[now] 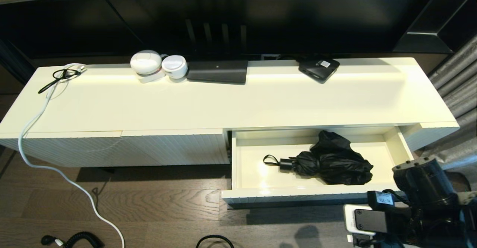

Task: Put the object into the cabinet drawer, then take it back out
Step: Close the drawer

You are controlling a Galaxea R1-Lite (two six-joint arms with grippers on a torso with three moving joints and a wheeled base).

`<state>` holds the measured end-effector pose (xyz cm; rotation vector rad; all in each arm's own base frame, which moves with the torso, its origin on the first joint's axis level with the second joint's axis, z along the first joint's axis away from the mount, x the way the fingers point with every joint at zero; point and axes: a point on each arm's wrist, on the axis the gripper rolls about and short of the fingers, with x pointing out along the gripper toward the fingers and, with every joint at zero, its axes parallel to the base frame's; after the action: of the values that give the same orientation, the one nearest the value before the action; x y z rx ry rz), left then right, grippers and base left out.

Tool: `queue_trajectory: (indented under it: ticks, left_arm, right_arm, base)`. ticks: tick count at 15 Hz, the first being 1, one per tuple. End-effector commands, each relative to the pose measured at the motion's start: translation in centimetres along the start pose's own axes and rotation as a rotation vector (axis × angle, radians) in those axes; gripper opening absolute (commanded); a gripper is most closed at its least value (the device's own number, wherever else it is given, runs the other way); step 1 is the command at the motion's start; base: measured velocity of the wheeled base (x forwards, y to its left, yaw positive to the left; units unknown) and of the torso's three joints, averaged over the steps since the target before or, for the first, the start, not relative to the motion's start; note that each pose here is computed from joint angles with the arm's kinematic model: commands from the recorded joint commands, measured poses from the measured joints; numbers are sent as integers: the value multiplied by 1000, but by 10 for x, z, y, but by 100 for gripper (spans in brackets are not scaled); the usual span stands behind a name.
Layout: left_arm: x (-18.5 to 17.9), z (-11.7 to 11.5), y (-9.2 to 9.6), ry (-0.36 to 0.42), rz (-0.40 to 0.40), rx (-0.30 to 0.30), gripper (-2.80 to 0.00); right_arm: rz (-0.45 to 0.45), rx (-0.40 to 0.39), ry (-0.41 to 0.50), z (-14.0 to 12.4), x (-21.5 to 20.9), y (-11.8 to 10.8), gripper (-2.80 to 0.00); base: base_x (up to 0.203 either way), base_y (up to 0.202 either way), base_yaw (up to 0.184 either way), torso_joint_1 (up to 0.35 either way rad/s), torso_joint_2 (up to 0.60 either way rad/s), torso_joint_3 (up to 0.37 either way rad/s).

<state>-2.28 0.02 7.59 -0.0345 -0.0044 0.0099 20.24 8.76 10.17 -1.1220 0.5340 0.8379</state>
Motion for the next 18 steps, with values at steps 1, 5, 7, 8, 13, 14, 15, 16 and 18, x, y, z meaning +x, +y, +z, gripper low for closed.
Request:
queue_trajectory:
  ticks: [1,5,7,8,13,14,15,16,18]
  left_arm:
    - [0,0,0,1,1,-1,-280]
    - [0,0,0,1,1,-1,-280]
    - [0,0,0,1,1,-1,-280]
    - [0,0,0,1,1,-1,-280]
    - [0,0,0,1,-1,-1,-280]
    - [0,0,0,1,1,-1,-280]
    - [0,0,0,1,1,-1,-280]
    - [0,0,0,1,1,-1,-280]
    - [0,0,0,1,1,-1,-280]
  right_arm:
    - [50,-4,36,-5,31,6,-280]
    - [-54,2,89,-5,42,0,-280]
    - [-97,4,109,-4,40,-3,-280]
    - [-107,4,106,-3,39,-4,-280]
    - [-144,7,87,-4,40,-2,-280]
    - [-146,8,86,-4,41,-2,-280]
    - [-150,9,84,-4,41,-3,-280]
    - [-154,9,81,-4,42,-3,-280]
    - [-177,9,68,-4,47,-4,-280]
  base:
    - [0,0,0,0,0,0]
    - [0,0,0,0,0,0]
    - [0,0,0,0,0,0]
    - [0,0,0,0,0,0]
    - [0,0,0,0,0,0]
    - [0,0,0,0,0,0]
    - [0,0,0,0,0,0]
    - [0,0,0,0,0,0]
    - [0,0,0,0,0,0]
